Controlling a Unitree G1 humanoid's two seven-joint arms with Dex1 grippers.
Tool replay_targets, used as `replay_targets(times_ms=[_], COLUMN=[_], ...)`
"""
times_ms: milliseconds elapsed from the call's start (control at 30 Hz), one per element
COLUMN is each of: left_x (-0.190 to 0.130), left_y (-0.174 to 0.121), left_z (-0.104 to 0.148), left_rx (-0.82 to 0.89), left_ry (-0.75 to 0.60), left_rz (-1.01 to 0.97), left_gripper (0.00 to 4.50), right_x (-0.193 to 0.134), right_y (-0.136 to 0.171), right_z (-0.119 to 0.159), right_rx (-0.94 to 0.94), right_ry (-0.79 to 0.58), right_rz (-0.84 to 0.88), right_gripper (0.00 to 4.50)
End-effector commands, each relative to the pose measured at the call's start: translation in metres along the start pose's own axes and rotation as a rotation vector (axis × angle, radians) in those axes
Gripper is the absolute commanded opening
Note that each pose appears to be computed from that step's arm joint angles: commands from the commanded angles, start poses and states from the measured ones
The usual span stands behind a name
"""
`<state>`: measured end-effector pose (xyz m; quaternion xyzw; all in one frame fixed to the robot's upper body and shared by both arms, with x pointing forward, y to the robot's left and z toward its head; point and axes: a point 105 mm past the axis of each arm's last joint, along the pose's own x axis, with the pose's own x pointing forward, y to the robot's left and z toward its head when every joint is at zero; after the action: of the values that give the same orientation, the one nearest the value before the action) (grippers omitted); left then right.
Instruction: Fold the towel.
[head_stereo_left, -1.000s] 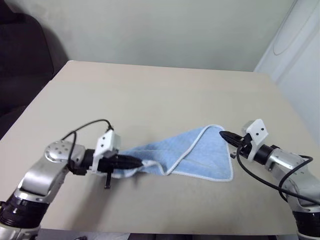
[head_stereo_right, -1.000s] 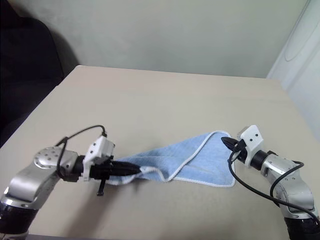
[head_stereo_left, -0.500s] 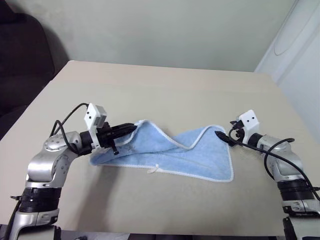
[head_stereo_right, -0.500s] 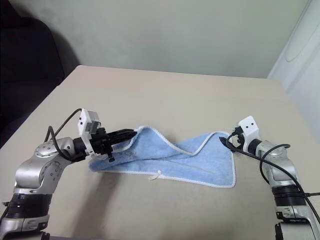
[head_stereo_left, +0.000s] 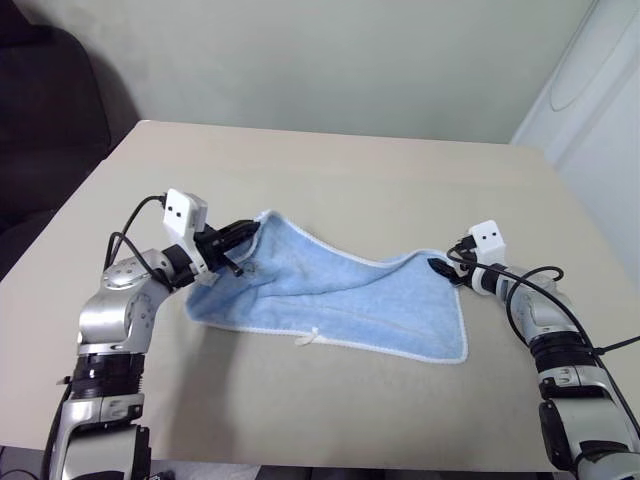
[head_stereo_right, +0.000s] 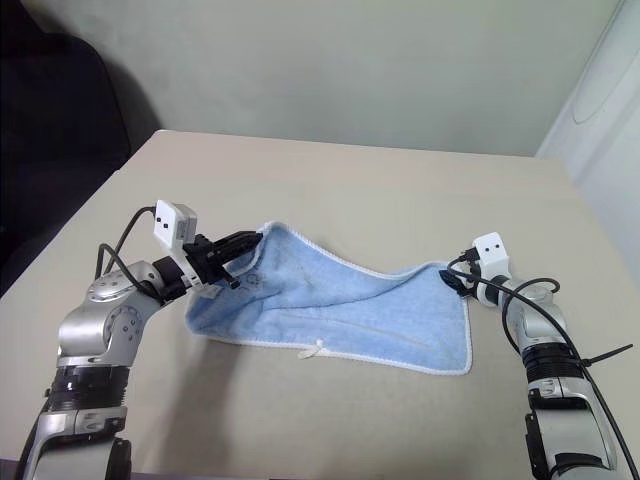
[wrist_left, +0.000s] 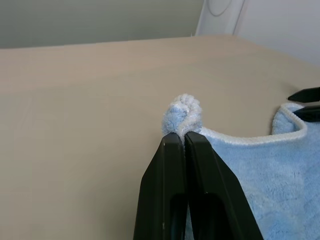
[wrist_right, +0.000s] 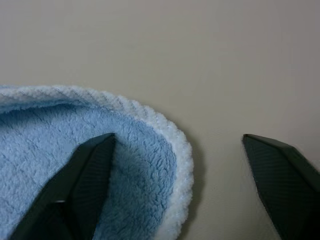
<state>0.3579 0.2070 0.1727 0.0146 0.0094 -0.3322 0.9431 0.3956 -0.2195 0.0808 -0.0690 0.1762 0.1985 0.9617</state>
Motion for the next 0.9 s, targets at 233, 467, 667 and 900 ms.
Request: replay_targets(times_ms=[233,467,667,900], left_x=[0.004,0.006,0.003,0.018], left_y=[0.001,0.001,0.003,0.008], left_z=[0.011,0.009,0.012,0.048], left_rx=[0.033,0.024,-0.002,0.001], left_ry=[-0.045,-0.051,-0.081,-0.204], left_rz=[0.007,0.010,0.035,0.068], left_gripper=[0.00,0.00,0.00,0.00], right_x=[-0.008,-0.016,-0.034,-0.063], right_y=[-0.002,-0.004,-0.015,-0.041], right_z=[0.009,0.011,0.024,0.072], right_rx=[0.027,0.063,0.021,-0.066], right_ry=[-0.044,-0.068,-0.115,-0.232], right_rz=[-0.005,-0.012,-0.071,-0.187], right_gripper=[0.61,0.04,0.04,0.04])
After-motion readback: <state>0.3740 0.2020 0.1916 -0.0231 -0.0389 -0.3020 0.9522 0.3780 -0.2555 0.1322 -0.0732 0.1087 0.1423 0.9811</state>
